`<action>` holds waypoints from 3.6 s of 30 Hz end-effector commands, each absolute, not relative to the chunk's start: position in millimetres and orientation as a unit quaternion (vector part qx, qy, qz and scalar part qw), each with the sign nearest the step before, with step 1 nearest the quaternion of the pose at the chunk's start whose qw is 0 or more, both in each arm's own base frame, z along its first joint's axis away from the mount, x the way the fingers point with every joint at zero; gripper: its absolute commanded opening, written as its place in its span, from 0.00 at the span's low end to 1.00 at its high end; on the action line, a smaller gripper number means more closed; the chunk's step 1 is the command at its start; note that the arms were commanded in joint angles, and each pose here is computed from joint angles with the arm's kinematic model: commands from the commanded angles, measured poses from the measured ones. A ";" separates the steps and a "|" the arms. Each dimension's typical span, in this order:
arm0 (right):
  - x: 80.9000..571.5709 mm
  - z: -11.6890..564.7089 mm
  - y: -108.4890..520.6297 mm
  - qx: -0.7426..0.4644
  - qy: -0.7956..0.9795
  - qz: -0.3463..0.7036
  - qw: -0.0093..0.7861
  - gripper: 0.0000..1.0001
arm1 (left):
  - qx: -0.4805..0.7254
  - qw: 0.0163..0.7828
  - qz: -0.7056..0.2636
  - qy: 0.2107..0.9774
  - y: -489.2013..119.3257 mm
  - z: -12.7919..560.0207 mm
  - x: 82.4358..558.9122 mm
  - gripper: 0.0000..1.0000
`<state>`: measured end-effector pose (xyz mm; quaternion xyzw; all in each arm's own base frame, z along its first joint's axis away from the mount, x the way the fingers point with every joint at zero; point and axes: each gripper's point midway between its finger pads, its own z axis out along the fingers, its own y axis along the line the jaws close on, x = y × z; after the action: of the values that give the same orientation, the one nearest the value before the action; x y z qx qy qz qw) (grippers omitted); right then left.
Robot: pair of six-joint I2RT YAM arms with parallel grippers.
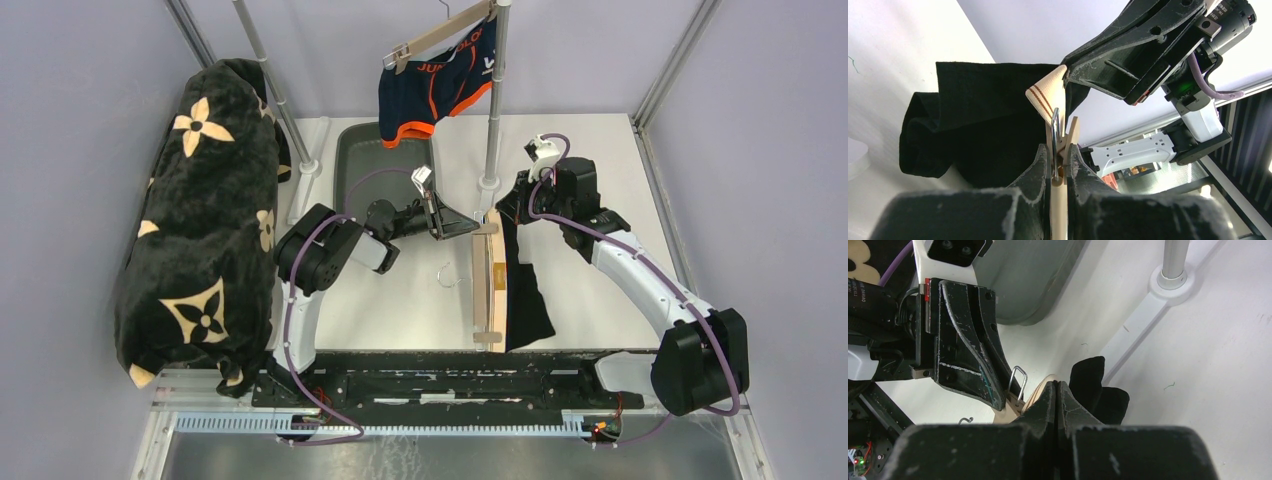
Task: Clip the underwear to the hanger
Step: Clamp the underwear onto the hanger, then place the hanger at the clothesline.
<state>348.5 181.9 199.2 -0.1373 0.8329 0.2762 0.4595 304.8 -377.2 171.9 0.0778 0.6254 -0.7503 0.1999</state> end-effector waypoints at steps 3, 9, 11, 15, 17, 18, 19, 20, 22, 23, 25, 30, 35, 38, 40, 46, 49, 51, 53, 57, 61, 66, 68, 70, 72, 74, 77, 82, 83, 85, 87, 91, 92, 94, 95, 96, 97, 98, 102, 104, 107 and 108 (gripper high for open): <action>366.8 247.3 179.4 -0.145 0.791 0.271 0.529 0.00 | 0.163 0.250 -0.780 0.551 -374.9 217.9 280.9 0.26; 365.6 246.4 178.2 -0.144 0.792 0.270 0.528 0.01 | 0.167 0.250 -0.779 0.549 -375.9 218.1 280.4 0.51; 365.8 246.5 178.4 -0.145 0.792 0.271 0.528 0.00 | 0.167 0.252 -0.779 0.549 -376.0 218.4 280.9 0.51; 366.6 245.8 179.3 -0.145 0.792 0.272 0.527 0.00 | 0.169 0.252 -0.780 0.548 -376.5 219.5 280.5 0.51; 367.2 245.3 179.9 -0.145 0.793 0.273 0.526 0.00 | 0.169 0.252 -0.780 0.547 -377.0 219.9 280.1 0.51; 367.8 244.4 180.0 -0.144 0.793 0.273 0.525 0.00 | 0.169 0.252 -0.780 0.547 -377.4 220.3 279.7 0.50; 368.1 244.1 180.6 -0.145 0.793 0.274 0.524 0.00 | 0.170 0.252 -0.781 0.545 -378.4 221.2 279.2 0.50; 367.9 243.6 182.2 -0.146 0.793 0.278 0.522 0.01 | 0.170 0.252 -0.782 0.544 -378.9 222.2 279.1 0.49; 368.7 243.3 183.0 -0.144 0.795 0.281 0.519 0.11 | 0.168 0.251 -0.783 0.544 -380.6 221.7 279.1 0.47; 368.9 243.4 183.3 -0.142 0.796 0.282 0.517 0.20 | 0.165 0.251 -0.783 0.545 -380.9 221.5 280.4 0.45; 368.7 244.7 182.8 -0.140 0.797 0.281 0.517 0.31 | 0.161 0.249 -0.784 0.545 -382.2 220.4 282.2 0.37; 369.0 246.0 179.1 -0.133 0.800 0.273 0.517 0.50 | 0.154 0.245 -0.786 0.547 -384.4 218.0 284.2 0.29; 365.9 248.8 162.4 -0.099 0.814 0.239 0.520 0.57 | 0.138 0.243 -0.787 0.550 -384.3 216.0 287.8 0.29; 350.3 243.0 153.4 -0.080 0.827 0.229 0.508 0.58 | 0.123 0.242 -0.786 0.556 -385.1 212.7 292.5 0.29; 336.6 234.1 152.8 -0.074 0.832 0.232 0.499 0.58 | 0.111 0.240 -0.784 0.562 -385.8 210.1 296.4 0.29; 299.5 198.9 158.1 -0.087 0.858 0.214 0.459 0.62 | 0.088 0.239 -0.777 0.575 -388.7 202.0 307.0 0.29; 286.2 177.1 170.3 -0.107 0.872 0.207 0.430 0.62 | 0.071 0.234 -0.775 0.582 -391.0 198.5 317.2 0.29; 277.8 162.4 176.7 -0.119 0.880 0.195 0.415 0.63 | 0.064 0.227 -0.777 0.583 -392.7 198.6 322.5 0.29; 272.0 151.5 180.3 -0.127 0.883 0.181 0.413 0.63 | 0.057 0.227 -0.774 0.589 -393.1 196.8 328.5 0.28; 265.2 139.4 185.2 -0.142 0.888 0.156 0.409 0.64 | 0.052 0.228 -0.765 0.601 -396.7 194.3 336.5 0.28; 267.2 132.2 183.0 -0.148 0.892 0.118 0.411 0.64 | 0.052 0.226 -0.766 0.600 -397.6 197.9 337.5 0.29; 273.9 132.0 186.8 -0.152 0.890 0.086 0.422 0.65 | 0.050 0.227 -0.765 0.600 -395.9 200.7 335.3 0.29; 277.0 131.5 187.0 -0.152 0.889 0.069 0.426 0.65 | 0.048 0.228 -0.765 0.601 -394.9 201.1 334.6 0.29; 279.7 132.0 189.4 -0.154 0.888 0.058 0.429 0.65 | 0.047 0.227 -0.765 0.601 -394.4 201.6 334.2 0.29; 282.8 132.7 191.3 -0.152 0.887 0.045 0.433 0.64 | 0.046 0.226 -0.765 0.601 -394.2 201.5 333.9 0.29; 285.7 131.7 192.2 -0.147 0.886 0.033 0.438 0.62 | 0.046 0.225 -0.768 0.598 -393.8 203.3 332.8 0.29; 289.2 131.8 191.9 -0.136 0.884 0.016 0.447 0.55 | 0.044 0.224 -0.768 0.598 -393.2 204.0 332.5 0.29; 291.9 133.8 191.0 -0.120 0.880 0.004 0.460 0.43 | 0.043 0.224 -0.769 0.596 -392.8 205.4 332.2 0.29; 292.3 134.1 189.4 -0.117 0.879 -0.001 0.463 0.41 | 0.042 0.224 -0.770 0.596 -392.6 205.4 332.3 0.29; 292.2 135.3 187.9 -0.113 0.878 -0.007 0.466 0.36 | 0.041 0.224 -0.770 0.596 -392.3 205.5 332.4 0.29; 291.7 137.5 186.9 -0.110 0.876 -0.007 0.469 0.30 | 0.041 0.224 -0.771 0.595 -393.1 205.8 332.4 0.32; 290.7 148.3 184.5 -0.104 0.871 -0.001 0.479 0.22 | 0.043 0.228 -0.774 0.589 -393.0 210.2 334.0 0.42; 290.2 150.4 184.4 -0.103 0.870 0.001 0.481 0.21 | 0.043 0.231 -0.775 0.586 -392.5 211.7 335.0 0.46; 288.9 155.4 184.1 -0.102 0.868 0.007 0.485 0.21 | 0.045 0.237 -0.779 0.579 -391.3 215.5 337.3 0.55; 288.0 157.6 183.7 -0.101 0.867 0.009 0.487 0.20 | 0.046 0.240 -0.781 0.575 -390.3 216.6 339.3 0.61; 287.5 159.5 183.5 -0.099 0.867 0.013 0.489 0.20 | 0.047 0.245 -0.784 0.569 -388.4 218.8 341.8 0.63; 286.8 162.6 184.1 -0.099 0.865 0.017 0.491 0.20 | 0.044 0.245 -0.787 0.565 -386.4 218.9 344.8 0.64; 286.7 165.5 184.0 -0.097 0.864 0.020 0.493 0.20 | 0.041 0.248 -0.791 0.558 -381.9 220.6 348.1 0.65; 286.2 177.4 181.5 -0.089 0.859 0.025 0.503 0.19 | 0.032 0.270 -0.800 0.535 -357.2 231.4 357.9 0.67; 287.8 186.3 180.1 -0.084 0.857 0.028 0.508 0.19 | 0.034 0.296 -0.791 0.535 -342.7 237.4 359.1 0.67; 292.5 196.9 177.7 -0.075 0.856 0.026 0.511 0.19 | 0.043 0.333 -0.777 0.533 -323.4 249.7 353.6 0.68; 295.1 200.5 176.6 -0.069 0.856 0.024 0.512 0.19 | 0.048 0.341 -0.775 0.530 -319.5 254.9 349.6 0.68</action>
<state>276.9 175.5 151.1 -0.1145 0.8785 0.0079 0.4638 371.5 -348.5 183.4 -0.0276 0.6121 -0.7532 0.2393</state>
